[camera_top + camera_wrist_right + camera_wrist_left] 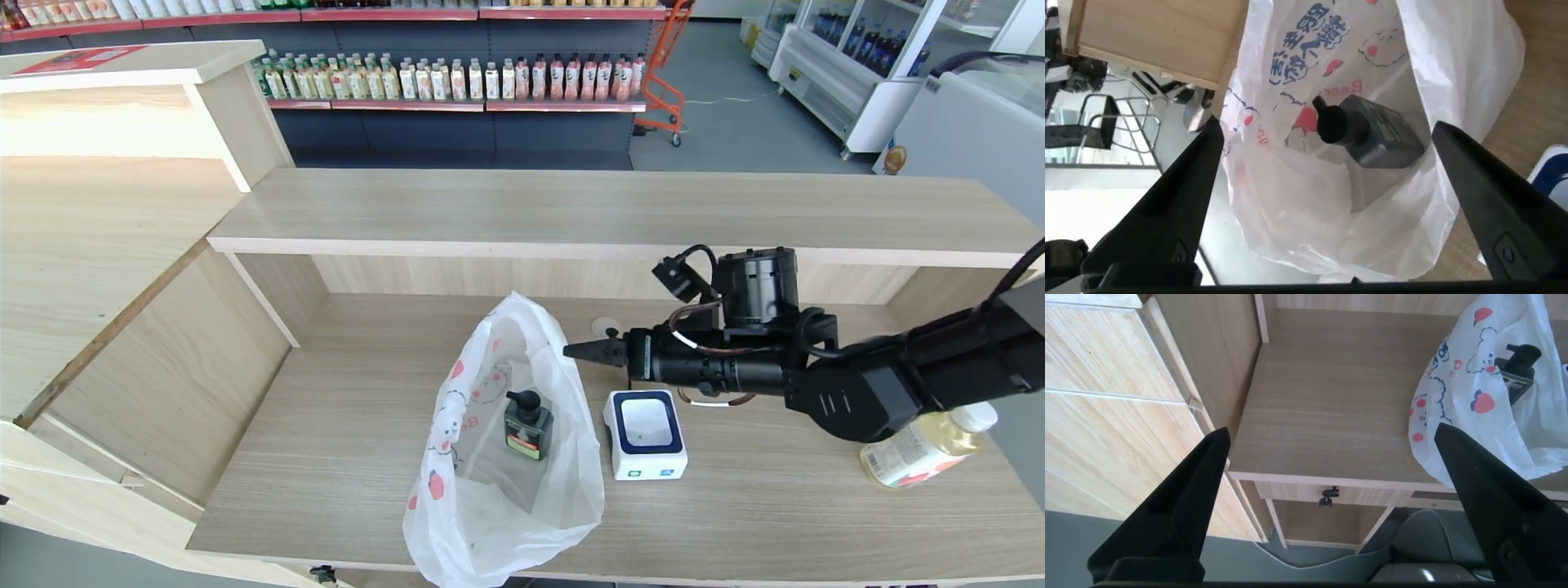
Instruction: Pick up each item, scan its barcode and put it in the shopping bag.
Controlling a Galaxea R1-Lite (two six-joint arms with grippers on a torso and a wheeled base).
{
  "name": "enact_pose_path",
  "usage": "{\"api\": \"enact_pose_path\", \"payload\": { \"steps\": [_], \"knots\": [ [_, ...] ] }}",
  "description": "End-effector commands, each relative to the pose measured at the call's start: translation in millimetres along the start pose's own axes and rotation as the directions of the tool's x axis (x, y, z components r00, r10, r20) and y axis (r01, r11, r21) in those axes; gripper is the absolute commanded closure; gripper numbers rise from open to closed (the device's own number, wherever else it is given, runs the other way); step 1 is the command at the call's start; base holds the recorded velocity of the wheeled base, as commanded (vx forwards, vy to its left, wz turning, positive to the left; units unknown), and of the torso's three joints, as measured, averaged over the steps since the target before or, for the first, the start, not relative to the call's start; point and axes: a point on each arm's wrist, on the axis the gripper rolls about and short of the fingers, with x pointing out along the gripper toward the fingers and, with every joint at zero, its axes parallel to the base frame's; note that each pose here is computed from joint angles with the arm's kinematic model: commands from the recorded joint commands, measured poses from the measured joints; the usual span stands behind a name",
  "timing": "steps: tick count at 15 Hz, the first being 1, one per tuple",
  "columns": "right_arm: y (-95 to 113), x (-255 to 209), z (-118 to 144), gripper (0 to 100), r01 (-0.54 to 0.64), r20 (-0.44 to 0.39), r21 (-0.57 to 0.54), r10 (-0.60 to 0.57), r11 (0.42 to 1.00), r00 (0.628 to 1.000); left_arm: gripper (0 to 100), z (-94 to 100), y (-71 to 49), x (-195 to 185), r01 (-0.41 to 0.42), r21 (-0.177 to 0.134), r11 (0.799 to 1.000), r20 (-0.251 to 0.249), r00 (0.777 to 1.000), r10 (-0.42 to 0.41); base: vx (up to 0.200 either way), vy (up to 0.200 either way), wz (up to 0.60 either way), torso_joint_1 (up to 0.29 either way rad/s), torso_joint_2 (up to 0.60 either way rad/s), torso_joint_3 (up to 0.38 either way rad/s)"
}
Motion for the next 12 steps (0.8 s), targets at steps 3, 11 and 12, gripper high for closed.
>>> {"api": "enact_pose_path", "payload": {
  "steps": [3,11,12],
  "knots": [
    [34,-97,25,0,0.024,0.182,-0.095,-0.007,0.995,0.983,0,0.0,0.0,0,0.0,0.0,1.0,0.0,1.0,0.0,0.0,0.0,0.0,0.0,0.0,0.0],
    [53,-282,-190,0,0.697,0.424,-0.108,-0.601,0.709,0.677,0,0.0,0.0,0,0.0,0.0,1.0,0.0,1.0,0.0,0.0,0.0,0.0,0.0,0.0,0.0],
    [59,-291,-202,0,0.723,0.499,-0.09,-0.597,0.685,0.628,0,0.0,0.0,0,0.0,0.0,1.0,0.0,1.0,0.0,0.0,0.0,0.0,0.0,0.0,0.0]
  ]
}}
